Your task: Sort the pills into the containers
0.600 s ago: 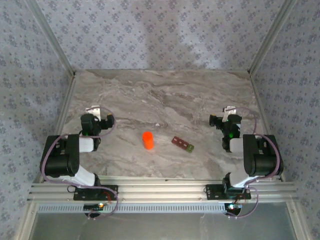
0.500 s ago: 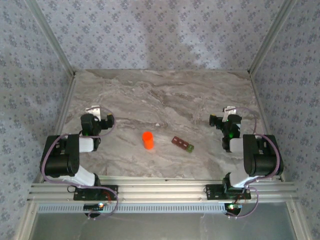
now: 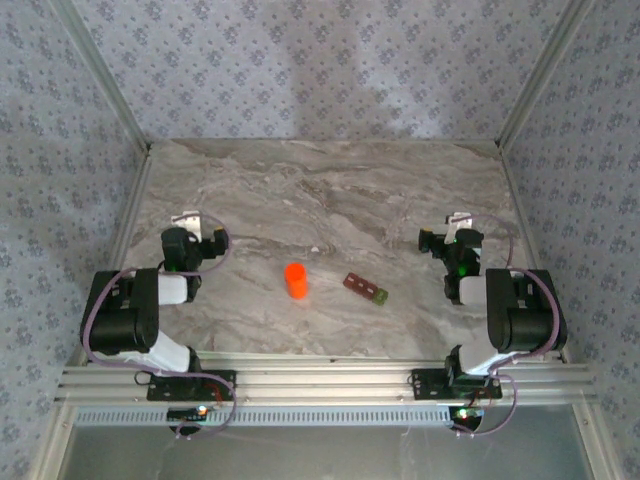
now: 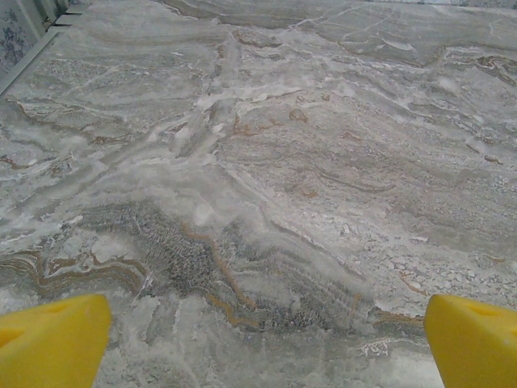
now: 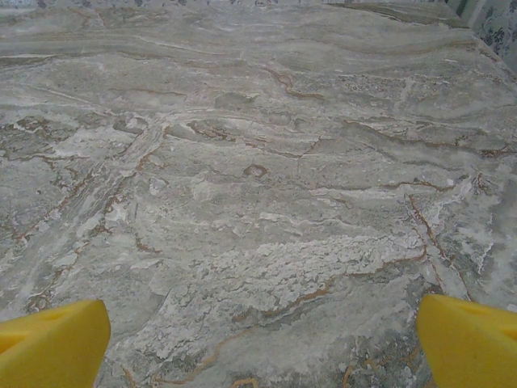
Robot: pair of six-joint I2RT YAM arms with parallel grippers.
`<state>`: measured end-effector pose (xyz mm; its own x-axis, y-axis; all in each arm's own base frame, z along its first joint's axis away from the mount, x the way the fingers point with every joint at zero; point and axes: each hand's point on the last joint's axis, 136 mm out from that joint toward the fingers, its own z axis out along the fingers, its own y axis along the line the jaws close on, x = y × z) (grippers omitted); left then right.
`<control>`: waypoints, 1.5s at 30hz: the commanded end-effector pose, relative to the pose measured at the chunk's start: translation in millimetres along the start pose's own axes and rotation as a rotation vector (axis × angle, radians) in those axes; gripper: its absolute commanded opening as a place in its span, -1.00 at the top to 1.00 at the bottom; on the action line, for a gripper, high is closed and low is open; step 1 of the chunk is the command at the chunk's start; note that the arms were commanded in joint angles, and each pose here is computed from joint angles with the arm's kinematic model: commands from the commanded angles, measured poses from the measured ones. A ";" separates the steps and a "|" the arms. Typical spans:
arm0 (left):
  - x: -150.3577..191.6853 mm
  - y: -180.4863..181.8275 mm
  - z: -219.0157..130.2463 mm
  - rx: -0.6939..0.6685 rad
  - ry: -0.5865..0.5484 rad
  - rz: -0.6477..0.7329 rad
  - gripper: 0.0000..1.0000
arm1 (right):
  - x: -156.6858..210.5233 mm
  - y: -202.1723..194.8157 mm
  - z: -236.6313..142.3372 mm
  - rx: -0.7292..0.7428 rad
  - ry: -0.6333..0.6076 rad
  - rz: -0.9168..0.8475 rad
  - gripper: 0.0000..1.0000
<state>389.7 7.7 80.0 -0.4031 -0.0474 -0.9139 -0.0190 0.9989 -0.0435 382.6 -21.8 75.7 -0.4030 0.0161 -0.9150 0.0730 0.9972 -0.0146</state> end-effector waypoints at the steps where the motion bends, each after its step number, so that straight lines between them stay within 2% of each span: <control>1: -16.0 0.8 -2.5 0.006 -0.058 0.009 -0.99 | -10.8 -5.8 -0.1 0.008 -0.051 0.031 -1.00; 8: -36.0 9.1 -20.3 -0.047 -0.083 -0.010 -0.99 | -26.6 -19.5 -14.3 0.086 -0.083 0.050 -1.00; 11: -49.8 13.0 -31.1 -0.075 -0.088 -0.027 -0.99 | -42.9 -27.2 -25.7 0.133 -0.052 0.074 -1.00; 15: -69.5 18.5 -52.2 -0.112 -0.116 -0.054 -0.99 | -70.4 -44.1 -48.9 0.218 0.010 0.285 -1.00; 18: -81.8 20.5 -70.6 -0.128 -0.132 -0.081 -0.99 | -86.7 -53.1 -69.2 0.235 0.030 0.539 -1.00; 21: -92.2 19.0 -89.8 -0.124 -0.142 -0.100 -0.99 | -117.6 -46.4 -78.5 0.114 -0.010 0.613 -1.00; 25: -97.8 18.7 -113.7 -0.127 -0.121 -0.149 -0.99 | -135.6 -7.7 -85.9 0.000 0.105 0.525 -1.00; 30: -93.4 12.6 -132.5 -0.099 -0.080 -0.254 -0.99 | -131.1 56.8 -102.7 -0.135 0.261 0.353 -1.00; 34: -86.5 6.0 -143.5 -0.081 0.004 -0.316 -0.99 | -114.9 108.2 -124.0 -0.253 0.387 0.219 -0.92; 40: -65.8 -9.0 -153.8 -0.042 0.195 -0.405 -0.99 | -61.3 161.9 -158.3 -0.368 0.623 0.008 -0.77; 45: -44.2 -25.7 -153.2 0.000 0.347 -0.434 -0.99 | -27.9 201.1 -188.3 -0.464 0.700 -0.145 -0.74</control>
<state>282.9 -1.3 201.6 -0.5332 -0.4209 -0.7339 -0.2326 0.9069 -0.3512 262.6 185.1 185.5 -0.8429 -0.1285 -0.5225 -0.2844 0.9307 0.2299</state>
